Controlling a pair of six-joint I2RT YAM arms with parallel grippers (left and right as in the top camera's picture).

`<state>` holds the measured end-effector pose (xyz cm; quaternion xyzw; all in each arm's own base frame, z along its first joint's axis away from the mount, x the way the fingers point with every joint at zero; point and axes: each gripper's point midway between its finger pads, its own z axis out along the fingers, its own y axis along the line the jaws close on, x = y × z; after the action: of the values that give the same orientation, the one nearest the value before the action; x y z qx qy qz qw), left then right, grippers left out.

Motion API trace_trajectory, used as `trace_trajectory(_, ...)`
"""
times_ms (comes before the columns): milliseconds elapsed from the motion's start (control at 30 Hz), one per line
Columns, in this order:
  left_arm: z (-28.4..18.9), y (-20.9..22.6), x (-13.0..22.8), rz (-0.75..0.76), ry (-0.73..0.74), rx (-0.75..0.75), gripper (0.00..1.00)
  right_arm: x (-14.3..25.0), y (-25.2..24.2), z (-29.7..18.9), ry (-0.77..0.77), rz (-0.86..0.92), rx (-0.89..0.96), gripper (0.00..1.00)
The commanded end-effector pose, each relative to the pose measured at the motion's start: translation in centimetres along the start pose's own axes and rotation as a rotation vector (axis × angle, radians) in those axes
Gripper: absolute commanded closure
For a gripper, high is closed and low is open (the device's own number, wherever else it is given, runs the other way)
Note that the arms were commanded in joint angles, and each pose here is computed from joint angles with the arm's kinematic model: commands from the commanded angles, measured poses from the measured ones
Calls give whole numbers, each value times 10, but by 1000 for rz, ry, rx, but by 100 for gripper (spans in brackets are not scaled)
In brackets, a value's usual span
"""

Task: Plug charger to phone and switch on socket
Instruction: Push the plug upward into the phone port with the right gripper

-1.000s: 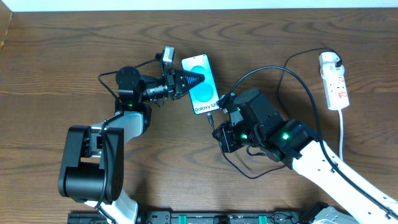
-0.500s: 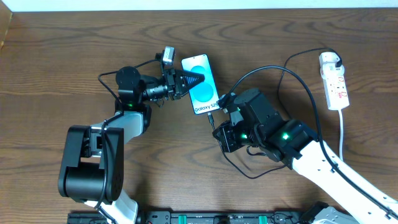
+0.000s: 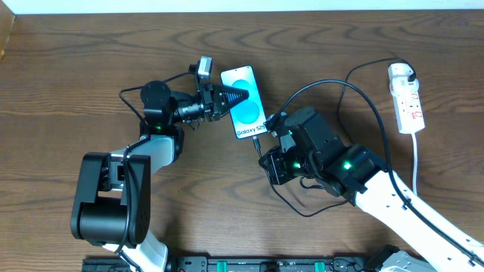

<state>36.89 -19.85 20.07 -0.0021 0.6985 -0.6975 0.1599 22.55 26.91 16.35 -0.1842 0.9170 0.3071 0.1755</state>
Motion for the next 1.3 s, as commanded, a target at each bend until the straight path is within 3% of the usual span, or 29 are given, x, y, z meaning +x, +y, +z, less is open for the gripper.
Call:
trace_trajectory(0,0,-6,-4,53,-9,8,93,1,2,0,0,1,-4,99)
trace_trajectory(1267,0,-6,-4,37,-9,8,93,-5,5,1,-28,-13,-8,99)
